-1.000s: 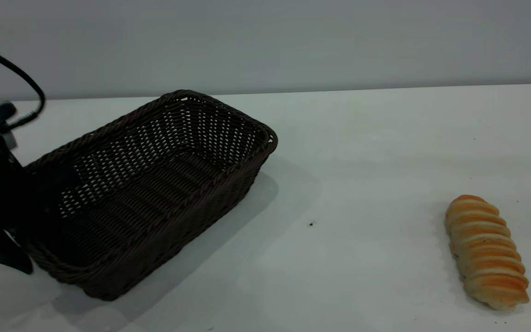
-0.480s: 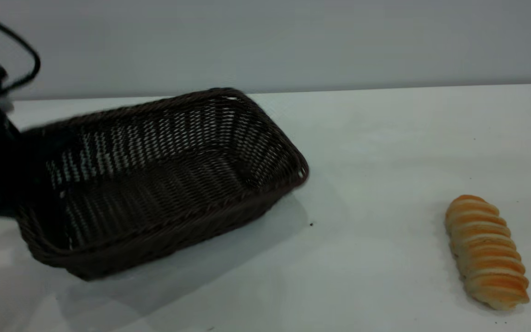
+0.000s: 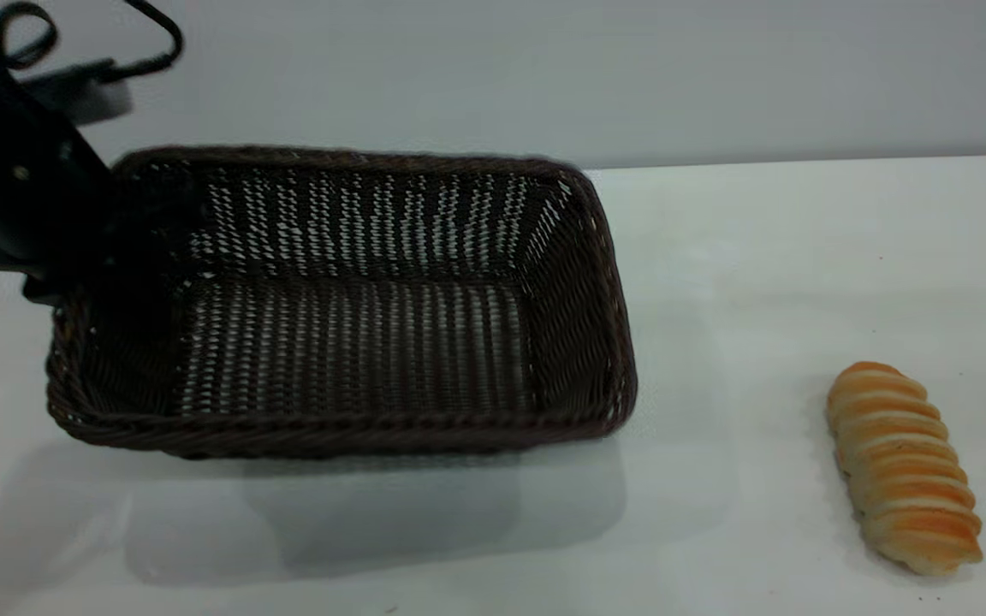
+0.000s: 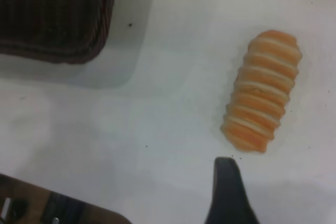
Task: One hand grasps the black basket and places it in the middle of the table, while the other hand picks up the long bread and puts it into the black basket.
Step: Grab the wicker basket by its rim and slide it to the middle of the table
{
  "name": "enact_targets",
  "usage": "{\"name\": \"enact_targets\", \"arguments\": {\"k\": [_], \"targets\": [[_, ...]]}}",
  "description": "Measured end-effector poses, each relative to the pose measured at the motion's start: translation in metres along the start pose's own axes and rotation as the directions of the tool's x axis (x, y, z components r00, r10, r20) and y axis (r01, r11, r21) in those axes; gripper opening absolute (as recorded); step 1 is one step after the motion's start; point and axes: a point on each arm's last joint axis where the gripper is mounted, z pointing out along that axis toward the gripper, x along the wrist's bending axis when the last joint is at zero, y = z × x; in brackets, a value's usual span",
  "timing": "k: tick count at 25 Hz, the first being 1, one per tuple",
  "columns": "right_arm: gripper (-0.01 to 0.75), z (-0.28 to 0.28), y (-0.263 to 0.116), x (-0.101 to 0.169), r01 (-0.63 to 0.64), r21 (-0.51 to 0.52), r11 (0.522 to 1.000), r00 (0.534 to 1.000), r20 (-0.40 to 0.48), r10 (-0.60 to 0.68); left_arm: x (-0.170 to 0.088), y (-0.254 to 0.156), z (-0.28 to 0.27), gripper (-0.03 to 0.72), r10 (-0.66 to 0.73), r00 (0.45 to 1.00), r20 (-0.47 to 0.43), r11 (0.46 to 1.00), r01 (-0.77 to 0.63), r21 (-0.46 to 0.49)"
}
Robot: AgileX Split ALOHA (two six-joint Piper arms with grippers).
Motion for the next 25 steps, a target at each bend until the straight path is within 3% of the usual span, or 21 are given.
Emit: {"name": "enact_targets", "arguments": {"k": [14,16,21,25], "targets": [[0.497,0.000,0.000,0.000,0.000,0.000,1.000,1.000,0.000,0.000,0.003,0.006,0.047,0.153,0.062,0.998,0.004,0.992,-0.062,0.109],[0.497,0.000,0.000,0.000,0.000,0.000,1.000,1.000,0.000,0.000,0.003,0.006,0.048,0.204,0.090,0.996,0.005,0.990,-0.090,0.111],[0.497,0.000,0.000,0.000,0.000,0.000,1.000,1.000,0.000,0.000,0.003,0.005,0.048,0.428,0.122,0.993,0.006,0.986,-0.121,0.115],[0.497,0.000,0.000,0.000,-0.001,0.000,1.000,1.000,0.000,0.001,0.001,0.008,0.037,0.521,0.135,0.991,0.008,0.986,-0.135,0.098]]}}
